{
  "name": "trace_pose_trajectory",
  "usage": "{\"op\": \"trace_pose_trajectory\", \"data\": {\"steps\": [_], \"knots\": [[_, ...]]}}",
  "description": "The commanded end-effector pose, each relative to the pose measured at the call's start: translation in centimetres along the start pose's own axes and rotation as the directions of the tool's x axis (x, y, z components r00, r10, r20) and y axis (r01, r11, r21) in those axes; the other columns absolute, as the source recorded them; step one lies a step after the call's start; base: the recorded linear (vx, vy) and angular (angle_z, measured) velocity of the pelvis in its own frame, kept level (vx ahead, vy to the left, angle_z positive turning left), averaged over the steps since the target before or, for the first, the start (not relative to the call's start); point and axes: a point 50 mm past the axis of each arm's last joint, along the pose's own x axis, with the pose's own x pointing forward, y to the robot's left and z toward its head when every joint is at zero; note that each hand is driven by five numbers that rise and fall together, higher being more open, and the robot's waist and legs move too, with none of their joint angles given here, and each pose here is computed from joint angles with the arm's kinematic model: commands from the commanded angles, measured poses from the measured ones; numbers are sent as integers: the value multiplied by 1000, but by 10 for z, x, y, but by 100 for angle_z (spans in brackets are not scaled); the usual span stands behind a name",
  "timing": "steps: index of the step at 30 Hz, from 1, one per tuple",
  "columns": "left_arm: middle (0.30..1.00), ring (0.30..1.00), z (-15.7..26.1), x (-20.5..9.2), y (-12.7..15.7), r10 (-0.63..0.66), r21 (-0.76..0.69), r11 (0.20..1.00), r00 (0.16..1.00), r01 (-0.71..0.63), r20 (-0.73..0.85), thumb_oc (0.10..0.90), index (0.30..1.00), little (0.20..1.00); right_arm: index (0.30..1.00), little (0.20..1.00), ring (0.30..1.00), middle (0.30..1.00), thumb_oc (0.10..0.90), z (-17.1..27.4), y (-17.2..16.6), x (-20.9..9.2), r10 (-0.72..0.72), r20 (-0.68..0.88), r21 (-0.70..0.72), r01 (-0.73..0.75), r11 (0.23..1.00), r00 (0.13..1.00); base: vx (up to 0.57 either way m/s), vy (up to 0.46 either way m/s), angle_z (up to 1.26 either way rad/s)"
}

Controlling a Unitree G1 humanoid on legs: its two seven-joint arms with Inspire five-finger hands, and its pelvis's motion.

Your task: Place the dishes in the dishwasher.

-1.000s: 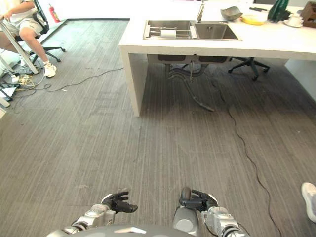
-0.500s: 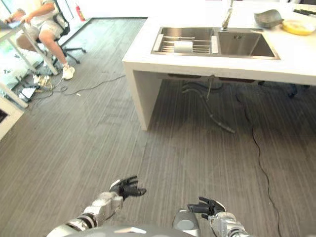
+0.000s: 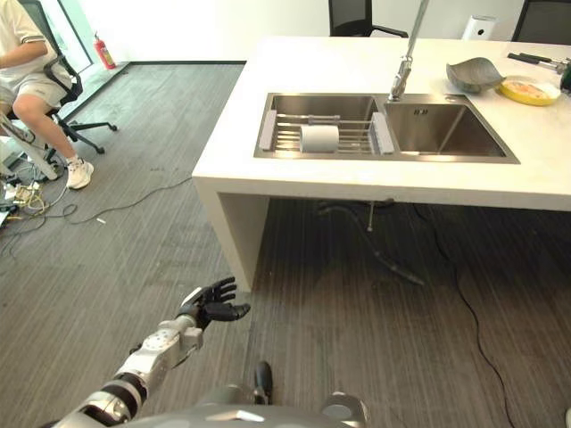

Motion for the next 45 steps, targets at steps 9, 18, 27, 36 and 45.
{"op": "trace_pose_trajectory", "data": {"steps": [9, 18, 27, 36, 45], "knots": [[900, 900, 146, -50, 37, 135, -88, 991, 726, -103, 675, 800, 900, 900, 900, 900, 900, 900, 800, 0, 16, 2, 45, 52, 54, -48, 997, 998, 196, -343, 12], [900, 900, 160, -66, 71, 305, -197, 951, 631, -237, 714, 800, 900, 900, 900, 900, 900, 900, 800, 25, 57, 2, 184, 143, -213, -152, 965, 972, 53, -439, -1], [900, 900, 161, -70, 94, 414, -147, 885, 604, -441, 681, 800, 900, 900, 900, 900, 900, 900, 800, -11, 59, -3, 224, 107, -135, -209, 969, 969, -7, -132, 12], [900, 900, 185, -128, 112, 401, -61, 758, 390, -649, 829, 800, 900, 900, 900, 900, 900, 900, 800, -68, 71, -8, 254, -10, 36, -253, 967, 967, 46, 87, -22], [900, 900, 235, -154, 50, 73, 40, 884, 223, -466, 972, 800, 900, 900, 900, 900, 900, 900, 800, -42, 69, -9, 255, 109, -40, -252, 967, 961, 7, -1, -14]]}}
